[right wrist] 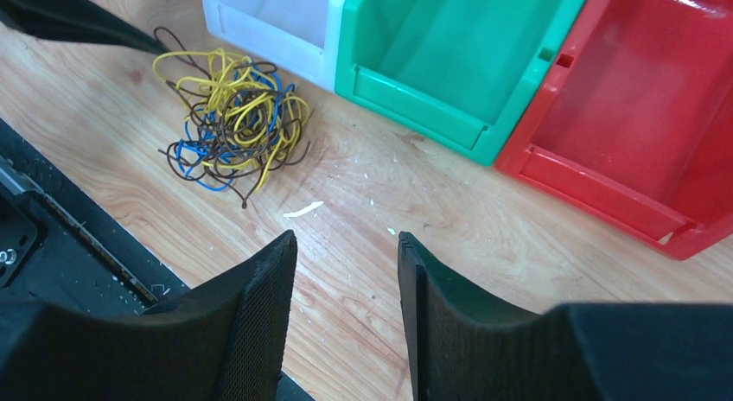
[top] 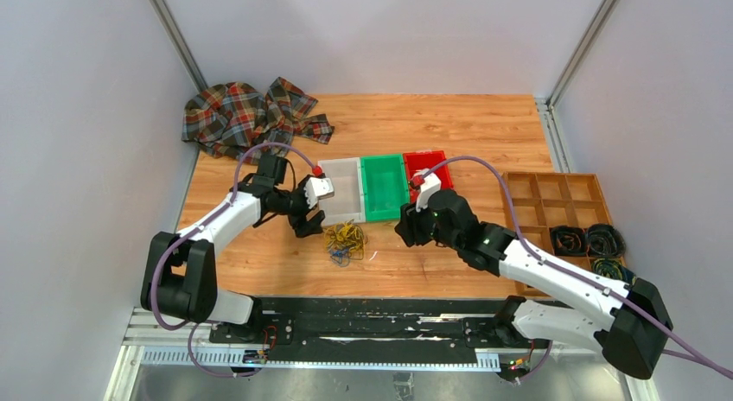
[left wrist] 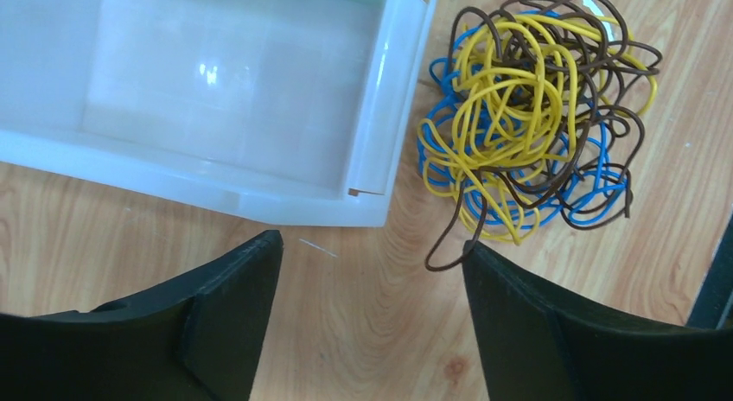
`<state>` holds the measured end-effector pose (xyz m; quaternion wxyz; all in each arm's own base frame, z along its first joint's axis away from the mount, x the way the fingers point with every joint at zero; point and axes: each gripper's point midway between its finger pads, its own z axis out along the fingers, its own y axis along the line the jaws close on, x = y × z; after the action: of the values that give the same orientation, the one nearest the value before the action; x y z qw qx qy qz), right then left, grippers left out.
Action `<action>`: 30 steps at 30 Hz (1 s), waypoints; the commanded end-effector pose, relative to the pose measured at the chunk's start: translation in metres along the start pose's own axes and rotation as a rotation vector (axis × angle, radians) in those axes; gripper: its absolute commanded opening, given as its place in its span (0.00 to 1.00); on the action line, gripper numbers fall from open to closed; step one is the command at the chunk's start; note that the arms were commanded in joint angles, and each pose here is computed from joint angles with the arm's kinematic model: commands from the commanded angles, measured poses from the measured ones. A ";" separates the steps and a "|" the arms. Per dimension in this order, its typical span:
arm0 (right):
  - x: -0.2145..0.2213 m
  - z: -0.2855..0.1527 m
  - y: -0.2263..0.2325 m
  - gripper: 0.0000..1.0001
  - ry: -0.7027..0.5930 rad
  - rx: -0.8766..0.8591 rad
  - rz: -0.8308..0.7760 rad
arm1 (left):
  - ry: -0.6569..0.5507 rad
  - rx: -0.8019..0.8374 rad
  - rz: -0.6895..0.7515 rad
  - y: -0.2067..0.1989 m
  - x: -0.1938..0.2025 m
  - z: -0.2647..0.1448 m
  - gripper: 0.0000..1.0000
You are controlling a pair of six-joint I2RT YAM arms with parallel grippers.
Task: Untangle the cables
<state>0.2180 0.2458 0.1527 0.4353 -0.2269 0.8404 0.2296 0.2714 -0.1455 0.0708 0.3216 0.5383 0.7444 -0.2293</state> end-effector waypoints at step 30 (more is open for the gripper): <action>-0.030 0.053 0.045 0.51 0.023 -0.081 -0.106 | -0.089 0.046 -0.132 -0.047 -0.060 -0.055 0.01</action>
<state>0.2328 0.3013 0.1518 0.4181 -0.2672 0.8341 0.2411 0.2460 -0.1591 0.1379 0.3441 0.5019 0.7475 -0.2664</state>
